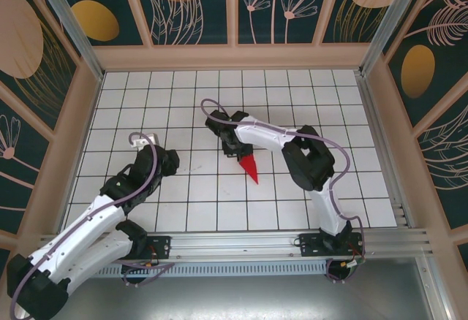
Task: Fold a paper plane with a square sheet of paper (pick it up from the middle)
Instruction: Turn over the paper at the center of the table.
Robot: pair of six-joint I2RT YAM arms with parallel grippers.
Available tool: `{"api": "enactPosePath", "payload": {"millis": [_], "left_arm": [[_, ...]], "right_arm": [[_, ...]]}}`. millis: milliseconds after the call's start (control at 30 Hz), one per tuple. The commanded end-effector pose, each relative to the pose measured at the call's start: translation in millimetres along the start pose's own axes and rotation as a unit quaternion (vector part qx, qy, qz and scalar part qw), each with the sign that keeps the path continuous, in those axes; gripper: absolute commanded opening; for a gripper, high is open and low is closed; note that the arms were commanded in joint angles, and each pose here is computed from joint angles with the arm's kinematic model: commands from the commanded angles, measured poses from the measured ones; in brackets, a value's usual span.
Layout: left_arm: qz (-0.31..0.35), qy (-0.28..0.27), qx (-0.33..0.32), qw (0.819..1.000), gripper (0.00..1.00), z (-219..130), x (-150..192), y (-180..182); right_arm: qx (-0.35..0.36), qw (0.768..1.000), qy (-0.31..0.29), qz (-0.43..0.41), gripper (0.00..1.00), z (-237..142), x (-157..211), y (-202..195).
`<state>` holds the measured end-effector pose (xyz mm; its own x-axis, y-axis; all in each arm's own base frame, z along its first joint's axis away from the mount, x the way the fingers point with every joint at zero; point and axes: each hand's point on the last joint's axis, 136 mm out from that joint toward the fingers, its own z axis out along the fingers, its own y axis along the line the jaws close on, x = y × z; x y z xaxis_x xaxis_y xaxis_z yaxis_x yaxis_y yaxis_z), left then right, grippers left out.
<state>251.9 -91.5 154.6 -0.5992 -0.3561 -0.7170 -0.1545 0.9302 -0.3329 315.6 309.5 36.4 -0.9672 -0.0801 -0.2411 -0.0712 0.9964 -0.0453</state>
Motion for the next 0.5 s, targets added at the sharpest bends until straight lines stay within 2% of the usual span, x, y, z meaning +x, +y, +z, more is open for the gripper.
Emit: {"api": "enactPosePath", "payload": {"millis": [0, 100, 167, 267, 367, 467], "left_arm": [[-0.005, -0.01, -0.033, 0.999, 0.56, 0.1, -0.4, 15.0], [0.002, 0.005, -0.035, 0.999, 0.56, 4.8, 4.5, 13.2], [0.005, 0.016, -0.037, 0.999, 0.56, 8.7, 9.2, 12.7], [0.01, 0.028, -0.037, 0.999, 0.57, 12.4, 14.3, 11.8], [0.004, 0.042, -0.031, 0.999, 0.57, 16.1, 21.1, 9.7], [-0.015, 0.062, -0.001, 0.998, 0.58, 20.0, 29.1, -2.5]], "right_arm": [[-0.134, 0.991, -0.004, 0.006, 0.45, -31.6, -13.5, 38.8], [-0.228, 0.973, -0.036, 0.013, 0.61, -70.6, -27.2, 42.5], [-0.287, 0.956, -0.053, 0.028, 0.63, -91.1, -37.0, 34.0], [-0.337, 0.935, -0.089, 0.059, 0.64, -107.3, -44.5, 3.0], [-0.393, 0.91, -0.097, 0.085, 0.53, -108.7, -39.9, -22.9], [-0.426, 0.896, -0.096, 0.076, 0.32, -106.8, -23.4, -26.5]]}}
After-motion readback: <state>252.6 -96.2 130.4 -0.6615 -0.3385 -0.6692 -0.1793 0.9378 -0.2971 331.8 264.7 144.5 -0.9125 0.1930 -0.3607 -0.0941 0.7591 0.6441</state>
